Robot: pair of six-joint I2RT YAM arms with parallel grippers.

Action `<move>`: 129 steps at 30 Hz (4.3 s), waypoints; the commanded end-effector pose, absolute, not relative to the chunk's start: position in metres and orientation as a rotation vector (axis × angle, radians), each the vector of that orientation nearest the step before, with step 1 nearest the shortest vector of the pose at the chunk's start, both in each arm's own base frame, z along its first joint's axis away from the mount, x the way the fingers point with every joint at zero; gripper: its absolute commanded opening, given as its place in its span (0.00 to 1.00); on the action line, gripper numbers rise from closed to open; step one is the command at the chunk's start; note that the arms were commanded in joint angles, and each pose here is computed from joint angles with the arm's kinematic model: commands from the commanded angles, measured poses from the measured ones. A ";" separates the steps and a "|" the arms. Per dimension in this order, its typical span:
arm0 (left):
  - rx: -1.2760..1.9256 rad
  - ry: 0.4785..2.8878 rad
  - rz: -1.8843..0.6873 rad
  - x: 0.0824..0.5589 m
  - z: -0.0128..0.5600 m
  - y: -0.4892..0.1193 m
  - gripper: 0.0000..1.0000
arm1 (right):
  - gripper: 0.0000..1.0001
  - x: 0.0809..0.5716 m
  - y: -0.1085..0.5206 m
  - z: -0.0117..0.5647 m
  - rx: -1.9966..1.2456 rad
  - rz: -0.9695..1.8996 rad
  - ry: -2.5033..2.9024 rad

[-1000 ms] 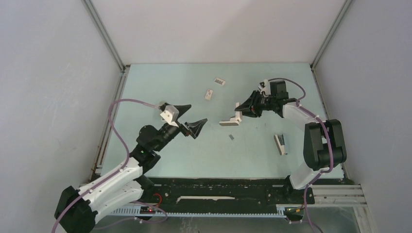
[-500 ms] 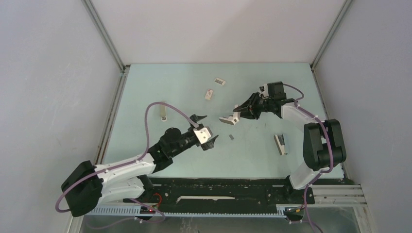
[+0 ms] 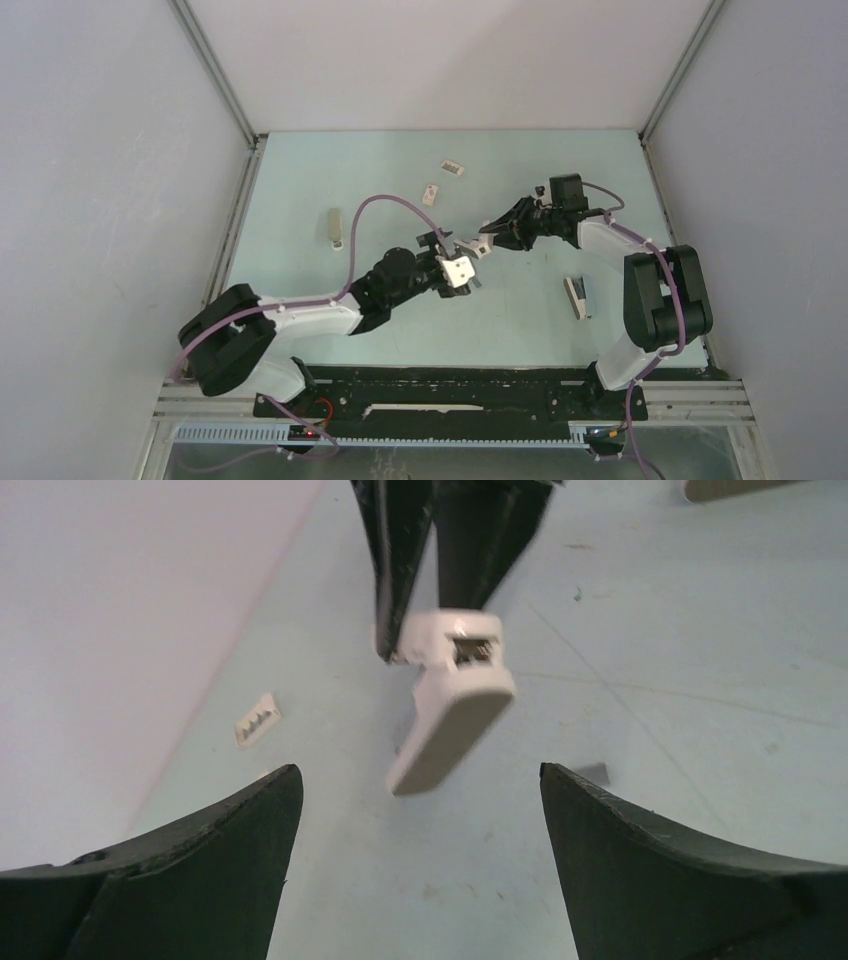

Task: Unload the staples from the stapler
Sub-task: Unload the staple at the center of the board.

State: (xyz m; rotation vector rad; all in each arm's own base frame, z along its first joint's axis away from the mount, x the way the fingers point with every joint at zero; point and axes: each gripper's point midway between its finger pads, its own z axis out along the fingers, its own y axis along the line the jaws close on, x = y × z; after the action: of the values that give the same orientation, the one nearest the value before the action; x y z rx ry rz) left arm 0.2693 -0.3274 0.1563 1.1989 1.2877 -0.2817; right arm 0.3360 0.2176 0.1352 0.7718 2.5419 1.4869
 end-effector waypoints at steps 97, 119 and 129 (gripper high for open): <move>0.984 1.328 -0.792 0.237 0.220 -0.307 0.00 | 0.56 0.237 0.299 0.149 -1.842 1.186 1.313; 0.879 1.363 -0.849 0.235 0.211 -0.303 0.46 | 0.00 0.231 0.294 0.169 -1.780 1.246 1.296; 0.855 1.366 -0.854 0.233 0.207 -0.300 0.85 | 0.00 0.236 0.290 0.173 -1.744 1.258 1.311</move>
State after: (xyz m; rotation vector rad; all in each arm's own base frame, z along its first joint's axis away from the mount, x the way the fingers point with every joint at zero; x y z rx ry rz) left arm 0.2343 -0.3054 0.2039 0.8888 1.3953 -0.8630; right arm 0.2397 0.2909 0.1525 -1.7945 1.3469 1.2185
